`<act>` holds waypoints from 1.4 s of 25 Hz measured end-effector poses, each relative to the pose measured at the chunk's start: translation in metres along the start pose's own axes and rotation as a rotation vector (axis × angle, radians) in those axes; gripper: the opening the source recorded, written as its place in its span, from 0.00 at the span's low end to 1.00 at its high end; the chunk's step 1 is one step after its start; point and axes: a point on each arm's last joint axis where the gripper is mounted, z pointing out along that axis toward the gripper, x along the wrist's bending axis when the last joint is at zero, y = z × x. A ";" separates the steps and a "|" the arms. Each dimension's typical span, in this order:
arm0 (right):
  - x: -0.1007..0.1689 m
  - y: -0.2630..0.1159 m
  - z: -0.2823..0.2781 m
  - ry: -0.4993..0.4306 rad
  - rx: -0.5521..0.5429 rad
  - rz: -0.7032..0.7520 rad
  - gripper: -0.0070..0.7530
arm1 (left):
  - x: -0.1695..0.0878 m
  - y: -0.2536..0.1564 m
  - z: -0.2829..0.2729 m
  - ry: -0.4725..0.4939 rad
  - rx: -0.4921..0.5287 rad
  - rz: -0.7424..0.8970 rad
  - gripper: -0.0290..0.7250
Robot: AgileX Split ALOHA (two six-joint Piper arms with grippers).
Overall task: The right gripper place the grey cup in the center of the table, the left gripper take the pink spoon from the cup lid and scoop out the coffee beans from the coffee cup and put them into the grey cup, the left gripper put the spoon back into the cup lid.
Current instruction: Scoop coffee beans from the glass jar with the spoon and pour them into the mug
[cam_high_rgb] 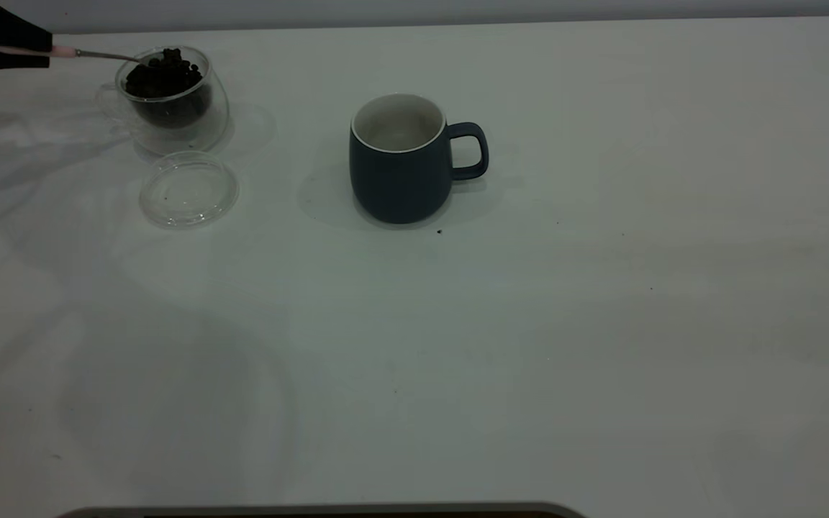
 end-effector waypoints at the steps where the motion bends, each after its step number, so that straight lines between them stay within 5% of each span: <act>1: 0.000 0.000 0.000 0.000 0.000 0.000 0.69 | -0.001 0.000 0.001 -0.003 -0.001 0.001 0.21; 35: 0.000 0.000 0.000 0.000 0.000 0.000 0.69 | -0.092 -0.019 0.098 -0.056 0.190 0.142 0.21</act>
